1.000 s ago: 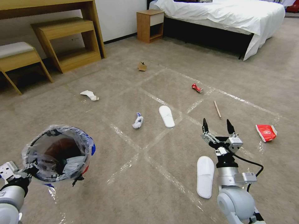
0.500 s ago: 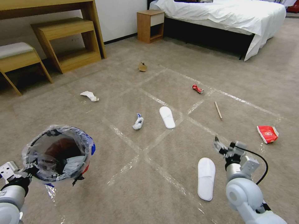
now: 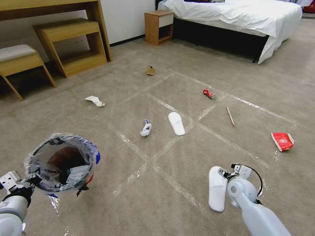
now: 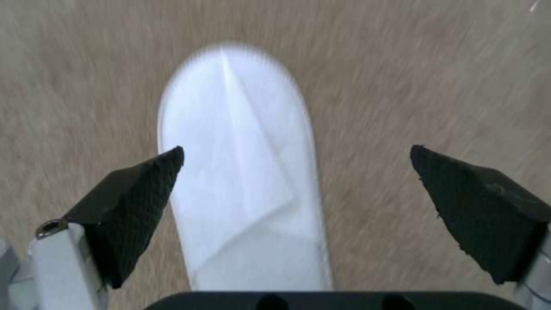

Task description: Pick up the trash bin and place the garbage on the floor into it.

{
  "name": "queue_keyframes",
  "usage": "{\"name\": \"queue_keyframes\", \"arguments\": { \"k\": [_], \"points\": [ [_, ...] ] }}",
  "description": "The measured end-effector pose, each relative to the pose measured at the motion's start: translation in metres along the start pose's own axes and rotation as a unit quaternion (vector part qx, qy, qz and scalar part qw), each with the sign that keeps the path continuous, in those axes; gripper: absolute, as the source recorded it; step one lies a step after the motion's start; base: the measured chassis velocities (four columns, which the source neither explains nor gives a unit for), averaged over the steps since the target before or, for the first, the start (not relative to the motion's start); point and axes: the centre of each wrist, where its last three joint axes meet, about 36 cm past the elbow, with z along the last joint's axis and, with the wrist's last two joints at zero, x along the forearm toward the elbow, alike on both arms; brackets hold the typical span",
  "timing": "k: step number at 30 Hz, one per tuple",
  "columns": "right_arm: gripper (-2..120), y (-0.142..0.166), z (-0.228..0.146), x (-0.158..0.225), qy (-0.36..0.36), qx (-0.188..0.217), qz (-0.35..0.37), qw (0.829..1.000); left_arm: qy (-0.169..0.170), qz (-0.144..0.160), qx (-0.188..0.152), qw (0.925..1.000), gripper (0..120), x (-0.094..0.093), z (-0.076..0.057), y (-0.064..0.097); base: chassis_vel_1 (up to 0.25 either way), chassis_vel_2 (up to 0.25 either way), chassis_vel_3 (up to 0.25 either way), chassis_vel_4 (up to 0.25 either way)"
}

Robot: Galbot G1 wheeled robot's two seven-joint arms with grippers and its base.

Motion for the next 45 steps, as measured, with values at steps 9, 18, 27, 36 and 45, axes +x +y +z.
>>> {"name": "queue_keyframes", "arguments": {
  "k": [9, 18, 27, 36, 45],
  "points": [
    [100, 0.019, 0.010, -0.016, 0.034, -0.006, -0.008, 0.999, 0.000, -0.002, 0.000, 1.0000, 1, -0.001, 0.002, 0.003, 0.000, 0.000, 0.000, 0.000],
    [99, 0.027, 0.016, -0.030, 0.044, -0.009, -0.009, 0.999, 0.000, 0.000, -0.001, 1.0000, 1, -0.001, 0.002, 0.003, 0.000, 0.000, 0.000, 0.000],
    [91, 0.030, 0.026, -0.043, 0.041, -0.012, -0.009, 0.999, 0.001, 0.001, -0.001, 1.0000, 1, -0.001, 0.003, 0.003, 0.000, 0.000, 0.000, 0.000],
    [78, 0.035, 0.031, -0.055, 0.040, -0.019, -0.014, 0.999, 0.000, 0.003, -0.003, 1.0000, 1, -0.003, 0.003, 0.003, 0.000, 0.000, 0.000, 0.000],
    [65, 0.038, 0.032, -0.059, 0.037, -0.021, -0.014, 0.999, 0.001, 0.003, -0.004, 1.0000, 1, -0.007, 0.005, 0.004, 0.000, 0.000, 0.000, 0.000]
  ]
}}
